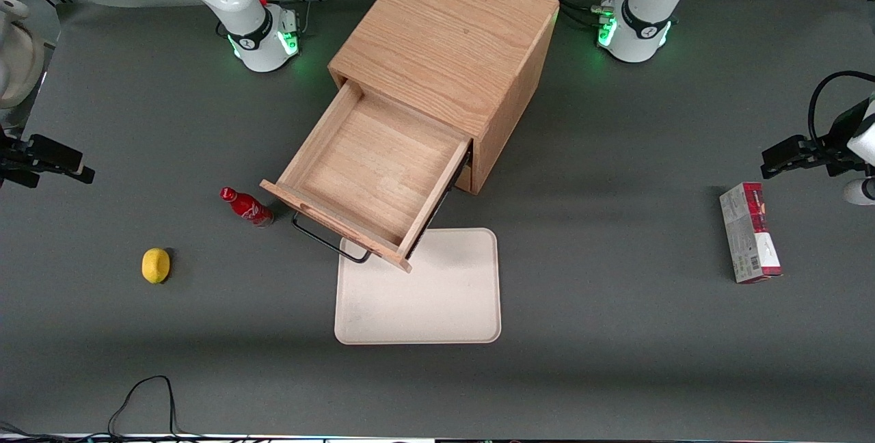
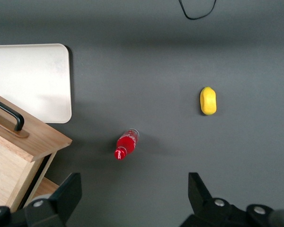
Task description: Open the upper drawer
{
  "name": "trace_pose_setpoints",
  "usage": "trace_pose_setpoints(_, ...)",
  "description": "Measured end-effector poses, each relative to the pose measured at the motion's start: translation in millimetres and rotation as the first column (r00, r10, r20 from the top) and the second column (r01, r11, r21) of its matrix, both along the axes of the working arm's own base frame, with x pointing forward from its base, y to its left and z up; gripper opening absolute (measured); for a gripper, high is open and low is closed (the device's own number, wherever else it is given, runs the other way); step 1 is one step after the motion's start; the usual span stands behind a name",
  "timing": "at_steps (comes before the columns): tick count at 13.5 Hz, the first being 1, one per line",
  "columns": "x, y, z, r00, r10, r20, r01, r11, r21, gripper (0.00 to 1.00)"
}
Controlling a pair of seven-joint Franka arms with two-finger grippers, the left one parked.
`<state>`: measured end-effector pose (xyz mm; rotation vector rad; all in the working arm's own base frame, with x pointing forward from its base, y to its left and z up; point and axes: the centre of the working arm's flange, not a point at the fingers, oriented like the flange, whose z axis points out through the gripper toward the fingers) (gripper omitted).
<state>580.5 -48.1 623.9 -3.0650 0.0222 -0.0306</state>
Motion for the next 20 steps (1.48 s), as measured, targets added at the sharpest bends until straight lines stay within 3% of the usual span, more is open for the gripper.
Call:
trace_pose_setpoints(4,-5.0,0.7,-5.6,1.0,-0.009,-0.019,0.008,0.998,-0.06,1.0)
trace_pose_setpoints(11,-11.0,3.3,-10.5,0.997,-0.006,-0.075,0.002,0.998,-0.061,1.0)
trace_pose_setpoints(20,-8.5,6.9,-9.5,0.998,0.002,-0.057,-0.007,0.997,-0.081,1.0)
